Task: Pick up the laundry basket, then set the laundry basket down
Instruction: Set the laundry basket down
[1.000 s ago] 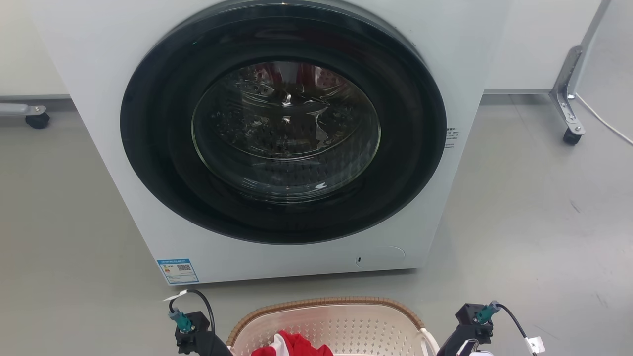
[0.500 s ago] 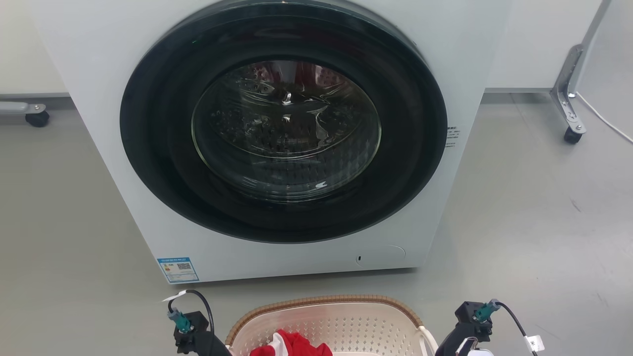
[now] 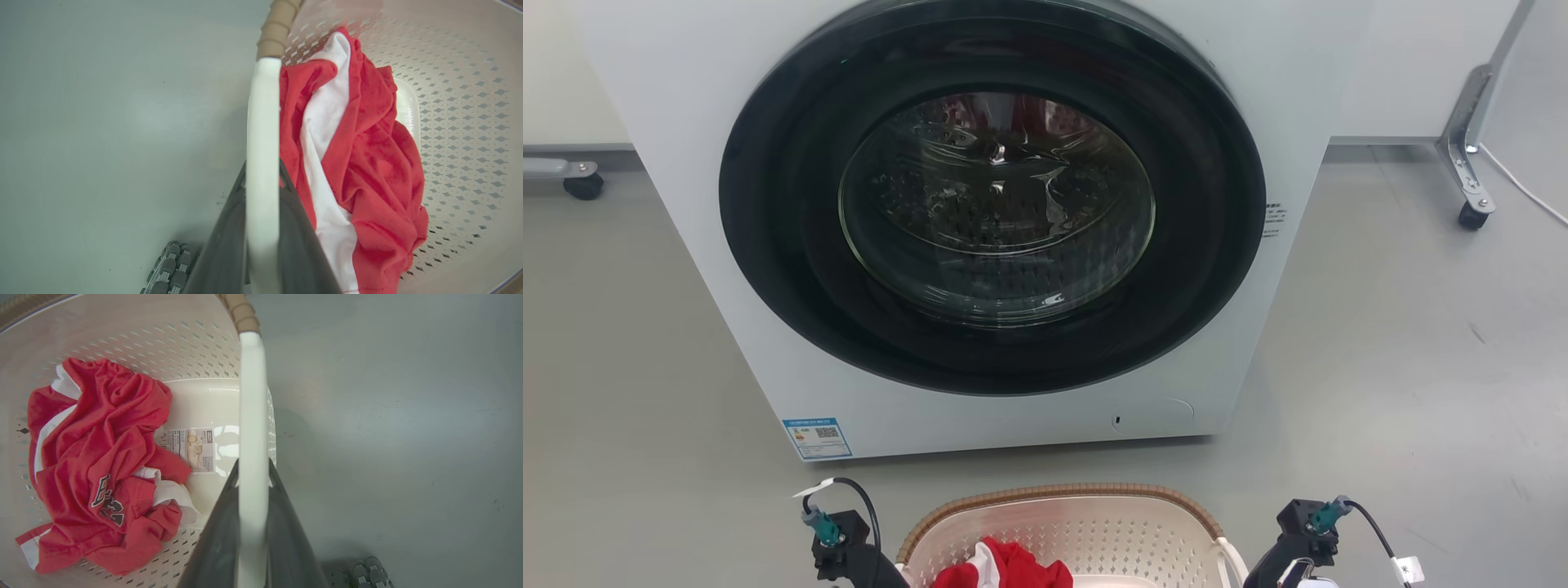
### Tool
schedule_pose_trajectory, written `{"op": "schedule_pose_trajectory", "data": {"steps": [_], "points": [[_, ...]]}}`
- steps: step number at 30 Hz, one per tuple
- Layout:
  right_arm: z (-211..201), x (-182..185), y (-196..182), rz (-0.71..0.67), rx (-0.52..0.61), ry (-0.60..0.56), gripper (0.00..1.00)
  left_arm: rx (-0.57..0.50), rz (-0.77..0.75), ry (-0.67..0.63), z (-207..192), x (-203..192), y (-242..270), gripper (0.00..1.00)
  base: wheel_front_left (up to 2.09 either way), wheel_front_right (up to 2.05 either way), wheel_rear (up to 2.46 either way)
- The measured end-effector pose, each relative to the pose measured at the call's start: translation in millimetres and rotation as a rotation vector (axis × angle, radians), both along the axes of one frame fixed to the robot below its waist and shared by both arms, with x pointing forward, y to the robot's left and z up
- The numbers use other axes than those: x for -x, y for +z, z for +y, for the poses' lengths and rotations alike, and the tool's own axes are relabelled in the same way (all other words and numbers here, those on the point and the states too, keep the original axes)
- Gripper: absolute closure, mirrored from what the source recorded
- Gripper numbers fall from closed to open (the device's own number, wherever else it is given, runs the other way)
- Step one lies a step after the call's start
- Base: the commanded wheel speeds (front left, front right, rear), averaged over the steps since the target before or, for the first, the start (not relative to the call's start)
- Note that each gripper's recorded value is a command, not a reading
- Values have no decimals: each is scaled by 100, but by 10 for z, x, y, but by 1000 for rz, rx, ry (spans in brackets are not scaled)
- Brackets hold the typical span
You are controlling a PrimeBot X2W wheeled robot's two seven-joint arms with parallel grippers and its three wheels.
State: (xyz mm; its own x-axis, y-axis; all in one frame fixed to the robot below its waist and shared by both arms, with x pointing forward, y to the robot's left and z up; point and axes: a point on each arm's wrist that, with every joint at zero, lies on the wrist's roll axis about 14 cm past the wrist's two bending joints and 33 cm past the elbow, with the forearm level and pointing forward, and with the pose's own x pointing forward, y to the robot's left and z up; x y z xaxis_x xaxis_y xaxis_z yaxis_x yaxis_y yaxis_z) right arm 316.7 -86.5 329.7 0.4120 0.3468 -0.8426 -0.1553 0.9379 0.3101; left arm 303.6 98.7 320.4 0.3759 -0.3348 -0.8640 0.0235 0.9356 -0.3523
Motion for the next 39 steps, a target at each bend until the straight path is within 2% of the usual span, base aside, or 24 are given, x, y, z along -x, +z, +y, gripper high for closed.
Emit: {"op": "schedule_pose_trajectory", "data": {"steps": [7, 19, 39], "points": [[-1, -29, -61, 5, -2, -9, 100, 3, -3, 10, 1, -35, -49, 100, 0, 0, 0], [25, -318, -143, -32, 4, -19, 100, -3, -48, 21, 22, -325, -130, 100, 0, 0, 0], [-8, -769, -621, -94, 36, -5, 100, -18, -102, 58, 22, -780, -589, 100, 0, 0, 0]]}}
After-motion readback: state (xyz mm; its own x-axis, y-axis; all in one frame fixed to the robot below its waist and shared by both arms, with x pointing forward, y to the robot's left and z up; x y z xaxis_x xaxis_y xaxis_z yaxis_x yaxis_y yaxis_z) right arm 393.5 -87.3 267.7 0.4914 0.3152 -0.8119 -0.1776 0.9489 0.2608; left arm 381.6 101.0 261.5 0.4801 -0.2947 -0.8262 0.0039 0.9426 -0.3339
